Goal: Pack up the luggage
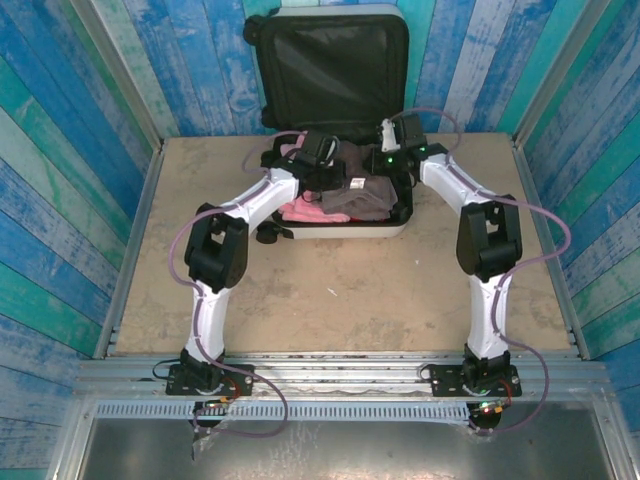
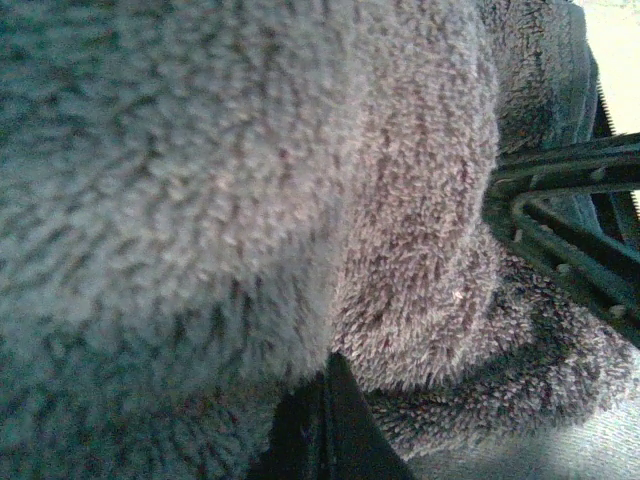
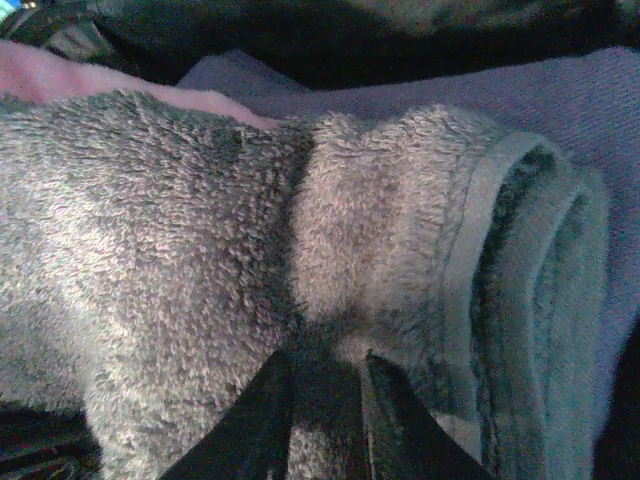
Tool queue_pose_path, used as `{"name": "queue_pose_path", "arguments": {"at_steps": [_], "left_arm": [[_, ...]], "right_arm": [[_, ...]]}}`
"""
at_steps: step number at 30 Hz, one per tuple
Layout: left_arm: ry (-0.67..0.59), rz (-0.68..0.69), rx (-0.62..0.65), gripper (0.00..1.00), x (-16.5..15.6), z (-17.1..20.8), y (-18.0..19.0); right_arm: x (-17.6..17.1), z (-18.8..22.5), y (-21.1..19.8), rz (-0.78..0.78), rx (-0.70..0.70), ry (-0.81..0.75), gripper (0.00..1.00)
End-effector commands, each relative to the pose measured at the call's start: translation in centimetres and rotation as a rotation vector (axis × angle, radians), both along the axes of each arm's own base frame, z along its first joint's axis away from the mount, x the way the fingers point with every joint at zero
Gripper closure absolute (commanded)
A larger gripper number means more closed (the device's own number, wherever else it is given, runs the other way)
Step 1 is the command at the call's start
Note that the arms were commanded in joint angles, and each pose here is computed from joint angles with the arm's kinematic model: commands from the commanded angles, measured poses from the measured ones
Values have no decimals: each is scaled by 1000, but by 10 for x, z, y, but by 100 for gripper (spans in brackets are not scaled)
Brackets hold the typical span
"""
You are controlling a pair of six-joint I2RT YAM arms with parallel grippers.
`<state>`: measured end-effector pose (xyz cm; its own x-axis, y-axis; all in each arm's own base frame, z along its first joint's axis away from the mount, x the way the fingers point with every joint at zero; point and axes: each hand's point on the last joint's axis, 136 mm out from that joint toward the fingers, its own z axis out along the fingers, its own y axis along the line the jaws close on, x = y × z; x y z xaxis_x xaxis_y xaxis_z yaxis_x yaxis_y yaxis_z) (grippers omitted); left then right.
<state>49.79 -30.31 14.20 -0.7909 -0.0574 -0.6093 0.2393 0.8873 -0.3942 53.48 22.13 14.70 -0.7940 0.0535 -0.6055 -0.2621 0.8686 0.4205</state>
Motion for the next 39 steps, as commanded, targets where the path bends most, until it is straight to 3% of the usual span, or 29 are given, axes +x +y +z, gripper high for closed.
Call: {"name": "queue_pose_path", "arguments": {"at_steps": [1, 6, 9, 13, 20, 27, 31, 33, 36, 39], "left_arm": [[-87, 52, 55, 97, -4, 50, 36], [-174, 59, 21, 97, -16, 114, 44], [-202, 56, -27, 97, -28, 140, 46], [-192, 35, -92, 97, -40, 149, 41], [-71, 19, -70, 98, -41, 93, 33], [54, 18, 83, 100, -35, 8, 40], [79, 21, 122, 100, -32, -14, 43], [61, 25, 124, 100, -29, -10, 43], [-42, 71, 138, 100, -20, 27, 52], [-167, 125, 154, 100, -12, 76, 67]], "right_arm": [[-10, 49, -15, -15, -50, -71, 71], [-36, 92, -24, -9, -65, -92, 64], [-59, 104, -21, 25, -22, -84, 70], [-93, 100, -5, 82, 17, -44, 79], [-128, 47, 30, 152, 7, 55, 84], [-126, -1, 29, 95, -4, 130, 88], [-123, -12, 31, 96, -8, 146, 89], [-121, -6, 32, 100, -11, 135, 87], [-116, 19, 28, 100, -26, 76, 78], [-109, 56, 20, 79, -30, 7, 57]]}}
